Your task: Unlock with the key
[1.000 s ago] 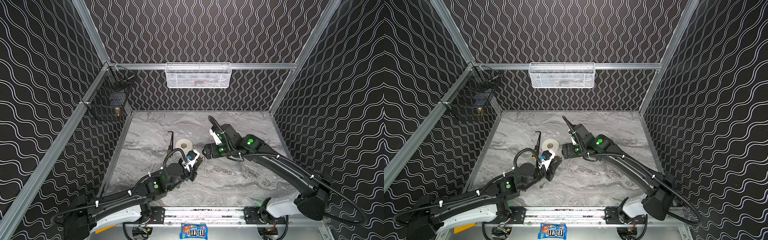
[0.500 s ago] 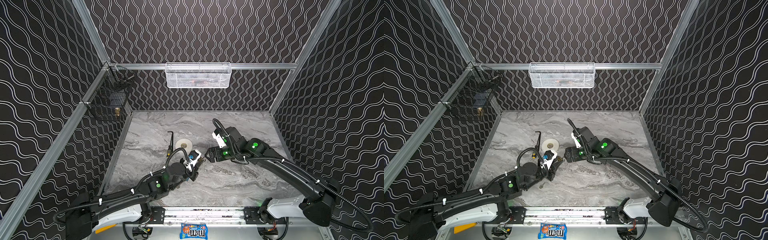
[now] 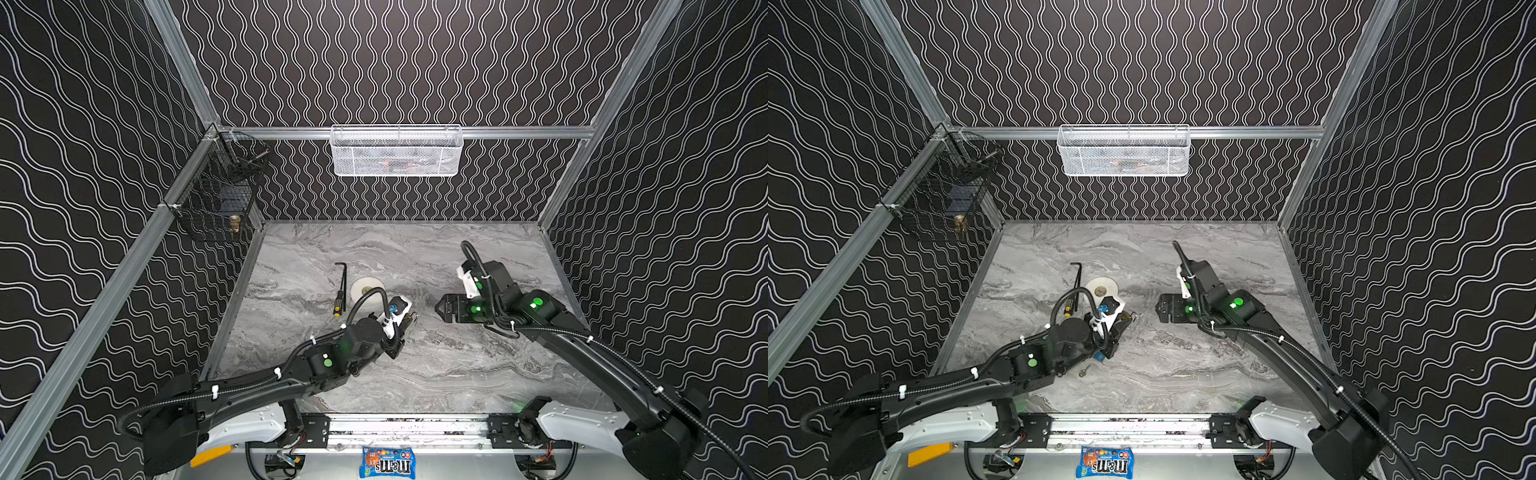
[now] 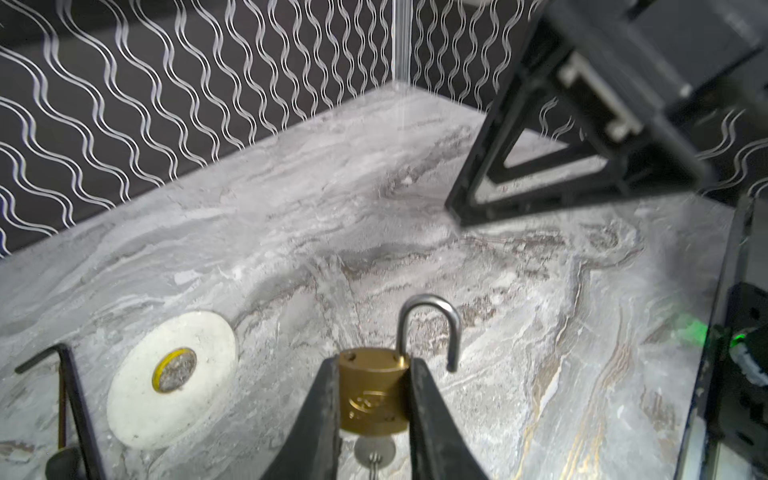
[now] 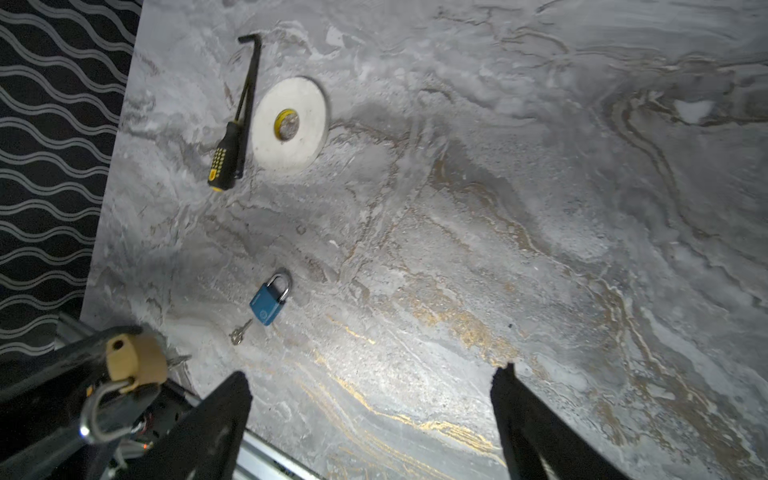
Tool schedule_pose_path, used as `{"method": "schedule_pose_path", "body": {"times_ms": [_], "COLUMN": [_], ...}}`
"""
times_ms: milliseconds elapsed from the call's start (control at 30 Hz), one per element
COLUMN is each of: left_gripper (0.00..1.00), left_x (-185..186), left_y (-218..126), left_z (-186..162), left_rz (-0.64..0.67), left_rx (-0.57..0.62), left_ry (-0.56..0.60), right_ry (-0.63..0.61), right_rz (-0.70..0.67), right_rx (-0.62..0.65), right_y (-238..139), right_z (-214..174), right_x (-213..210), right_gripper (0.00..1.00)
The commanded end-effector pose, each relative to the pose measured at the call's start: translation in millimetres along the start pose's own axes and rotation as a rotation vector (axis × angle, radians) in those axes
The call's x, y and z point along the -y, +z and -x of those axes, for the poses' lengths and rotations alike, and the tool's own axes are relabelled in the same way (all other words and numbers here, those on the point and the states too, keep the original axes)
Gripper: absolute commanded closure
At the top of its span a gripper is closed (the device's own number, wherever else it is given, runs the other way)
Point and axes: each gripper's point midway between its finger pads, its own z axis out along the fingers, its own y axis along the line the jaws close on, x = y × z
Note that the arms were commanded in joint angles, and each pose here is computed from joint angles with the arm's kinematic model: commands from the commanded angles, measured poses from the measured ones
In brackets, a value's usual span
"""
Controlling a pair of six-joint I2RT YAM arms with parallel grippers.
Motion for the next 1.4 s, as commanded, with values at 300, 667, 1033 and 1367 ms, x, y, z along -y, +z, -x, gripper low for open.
{"method": "schedule_pose_path", "body": {"times_ms": [300, 667, 1033, 1367], "left_gripper": [1.00, 1.00, 1.00, 0.91], "left_x": [23.4, 32.5, 32.6, 31.7], "left_y": [46.2, 62.1, 86.2, 99.5], "left_z": [-77.6, -113.7, -124.3, -143.1], "left_rz": [0.002, -0.030, -0.043, -0.081], "left_rx": [-0.378, -0.532, -0.577, -0.672], "left_ry": [0.104, 0.252, 0.316, 0.429], "right_ry": [0.185, 0.291, 0.276, 0.283], "right_rz": [0.022, 0.022, 0.029, 0.033], "right_rx": [0.057, 0.053, 0.062, 0.056], "right_y": [23.4, 44.4, 46.3, 46.3], "right_z": [-35.9, -61.4, -59.3, -60.4], "right_x": [44.6, 74.9, 81.0, 83.7], "right_gripper": [0.07, 0.05, 0.05, 0.05]}}
